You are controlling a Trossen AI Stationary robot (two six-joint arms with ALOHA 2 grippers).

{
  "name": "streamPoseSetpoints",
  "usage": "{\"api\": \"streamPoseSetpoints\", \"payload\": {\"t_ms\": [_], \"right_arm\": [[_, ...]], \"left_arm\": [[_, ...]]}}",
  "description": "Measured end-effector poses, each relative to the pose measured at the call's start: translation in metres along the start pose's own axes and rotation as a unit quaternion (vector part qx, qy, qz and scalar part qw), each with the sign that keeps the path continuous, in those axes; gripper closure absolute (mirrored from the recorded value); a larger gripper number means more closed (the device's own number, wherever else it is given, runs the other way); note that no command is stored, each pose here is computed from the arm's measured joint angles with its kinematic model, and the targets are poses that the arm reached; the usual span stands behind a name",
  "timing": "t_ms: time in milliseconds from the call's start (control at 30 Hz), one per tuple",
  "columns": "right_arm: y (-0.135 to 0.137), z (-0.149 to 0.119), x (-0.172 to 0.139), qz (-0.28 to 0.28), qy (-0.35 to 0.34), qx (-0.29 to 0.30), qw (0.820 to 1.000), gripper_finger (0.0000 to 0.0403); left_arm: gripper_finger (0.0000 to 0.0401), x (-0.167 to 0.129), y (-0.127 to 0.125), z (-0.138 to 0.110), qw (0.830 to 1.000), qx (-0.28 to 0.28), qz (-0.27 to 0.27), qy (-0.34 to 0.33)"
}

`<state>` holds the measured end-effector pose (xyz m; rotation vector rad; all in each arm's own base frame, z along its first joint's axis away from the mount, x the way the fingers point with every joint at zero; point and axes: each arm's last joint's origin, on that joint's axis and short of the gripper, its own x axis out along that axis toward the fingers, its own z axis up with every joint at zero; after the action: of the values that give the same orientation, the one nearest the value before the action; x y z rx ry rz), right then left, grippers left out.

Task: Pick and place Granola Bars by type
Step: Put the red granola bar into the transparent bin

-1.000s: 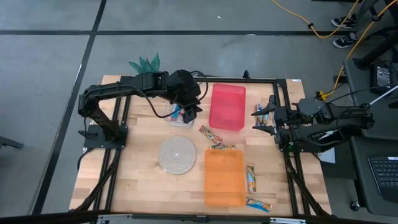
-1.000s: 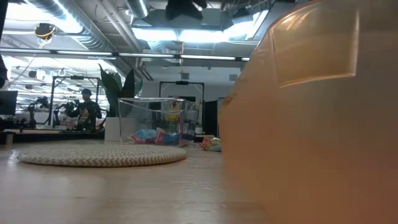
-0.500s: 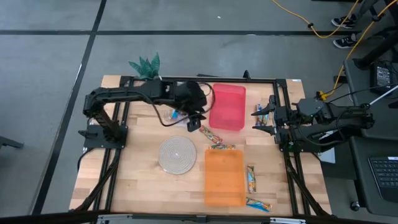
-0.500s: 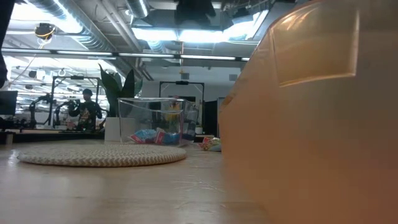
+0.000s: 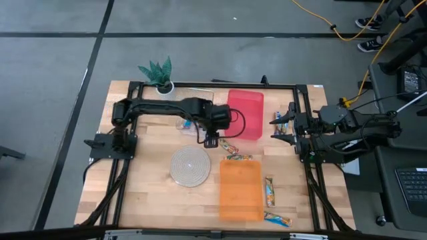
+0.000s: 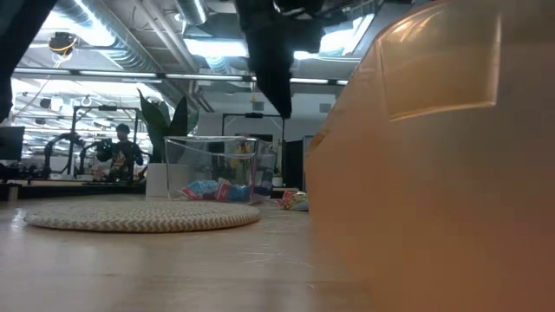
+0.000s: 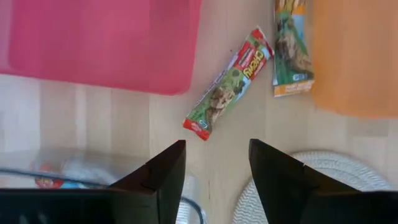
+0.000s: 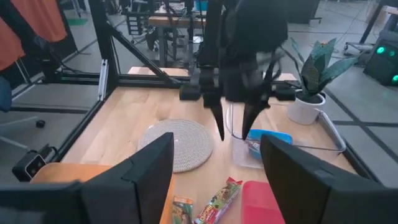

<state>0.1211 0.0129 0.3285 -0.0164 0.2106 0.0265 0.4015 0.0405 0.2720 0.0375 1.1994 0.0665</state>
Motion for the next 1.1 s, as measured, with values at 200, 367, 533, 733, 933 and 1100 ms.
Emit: {"api": "streamPoseSetpoints", "payload": {"t_ms": [200, 367, 533, 733, 933, 1100], "right_arm": [[0.0, 0.0, 0.0, 0.0, 0.0, 0.023, 1.0, 0.0162], [0.0, 0.0, 0.0, 0.0, 0.001, 0.034, 0.999, 0.0162], [0.0, 0.0, 0.0, 0.0, 0.001, 0.033, 0.999, 0.0162], [0.0, 0.0, 0.0, 0.0, 0.002, 0.033, 0.999, 0.0162], [0.0, -0.002, 0.0, 0.0, 0.011, 0.031, 0.999, 0.0162], [0.0, -0.004, 0.0, -0.001, 0.02, 0.03, 0.999, 0.0162]], "left_arm": [[0.0204, 0.028, -0.001, 0.0, 0.999, 0.021, -0.003, 0.032], [0.0187, 0.044, -0.003, 0.0, 0.998, 0.041, 0.0, 0.049], [0.0178, 0.057, -0.003, 0.0, 0.996, 0.053, 0.008, 0.064], [0.0177, 0.077, -0.004, -0.003, 0.995, 0.055, 0.006, 0.087], [0.0177, 0.091, -0.005, -0.005, 0.993, 0.063, 0.005, 0.103], [0.0177, 0.098, -0.005, -0.005, 0.991, 0.077, 0.01, 0.105]]}}
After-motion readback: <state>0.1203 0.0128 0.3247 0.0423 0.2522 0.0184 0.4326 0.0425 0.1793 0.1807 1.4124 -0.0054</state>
